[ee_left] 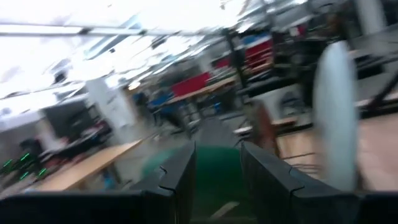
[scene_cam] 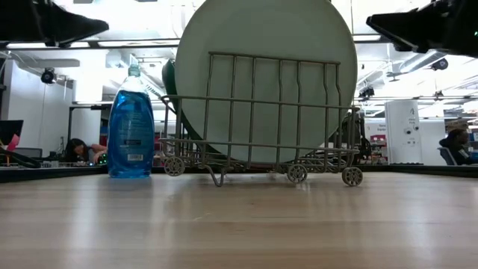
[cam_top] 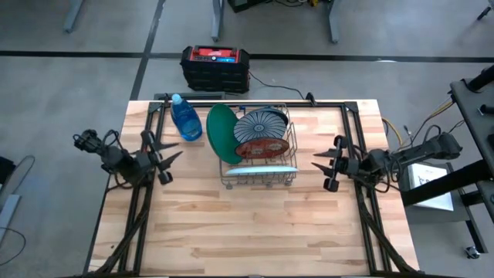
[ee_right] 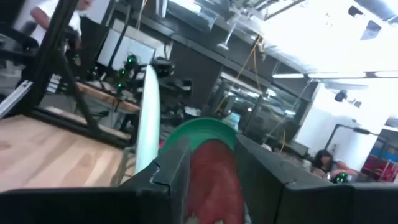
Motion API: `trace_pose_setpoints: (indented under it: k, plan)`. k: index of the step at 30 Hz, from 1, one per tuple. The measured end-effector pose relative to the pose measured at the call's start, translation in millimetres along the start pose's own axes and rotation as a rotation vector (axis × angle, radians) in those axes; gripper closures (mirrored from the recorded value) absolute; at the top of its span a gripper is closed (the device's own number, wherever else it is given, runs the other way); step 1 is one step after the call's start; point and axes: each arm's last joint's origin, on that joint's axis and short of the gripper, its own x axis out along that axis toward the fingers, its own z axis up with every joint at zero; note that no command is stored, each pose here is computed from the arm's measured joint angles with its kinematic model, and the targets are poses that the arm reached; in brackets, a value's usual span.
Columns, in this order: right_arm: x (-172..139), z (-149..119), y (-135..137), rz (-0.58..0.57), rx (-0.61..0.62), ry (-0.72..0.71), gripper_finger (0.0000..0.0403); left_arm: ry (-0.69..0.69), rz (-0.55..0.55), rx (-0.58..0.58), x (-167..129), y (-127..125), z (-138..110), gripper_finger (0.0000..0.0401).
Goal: Sort dishes
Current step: Return to Home Position
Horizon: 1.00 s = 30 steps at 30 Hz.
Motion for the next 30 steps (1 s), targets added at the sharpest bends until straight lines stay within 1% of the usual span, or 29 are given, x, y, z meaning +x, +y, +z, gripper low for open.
trace_pose_setpoints:
  k: [4, 7, 10, 15, 19, 22, 24, 26, 30]
  plan:
    - [0, -2, 1, 0.011, 0.005, 0.024, 0.0307, 0.088, 0.135, -0.006, -1, 5, -3, 0.0285]
    - [0, -4, 2, 0.019, 0.013, 0.036, 0.0317, 0.108, 0.19, -0.025, -2, 9, -3, 0.0285]
    - [0, -4, 2, 0.023, 0.024, 0.045, 0.0328, 0.148, 0.317, -0.046, -2, 16, 0, 0.0285]
    - [0, -4, 2, 0.023, 0.01, 0.044, 0.0343, 0.186, 0.531, -0.002, 0, 33, 3, 0.0285]
    - [0, -4, 2, 0.023, 0.007, 0.045, 0.0352, 0.265, 0.758, 0.083, 2, 47, -3, 0.0285]
    - [0, -4, 2, 0.022, -0.01, 0.045, 0.0356, 0.261, 0.88, 0.137, 3, 58, -6, 0.0285]
    - [0, -5, 2, 0.006, -0.027, 0.055, 0.0359, 0.253, 0.917, 0.182, 5, 64, -10, 0.0285]
    - [0, -5, 1, -0.028, -0.041, 0.079, 0.036, 0.247, 0.924, 0.212, 7, 69, -16, 0.0285]
    - [0, -8, 0, -0.073, -0.064, 0.126, 0.0355, 0.313, 0.917, 0.215, 10, 81, -32, 0.0285]
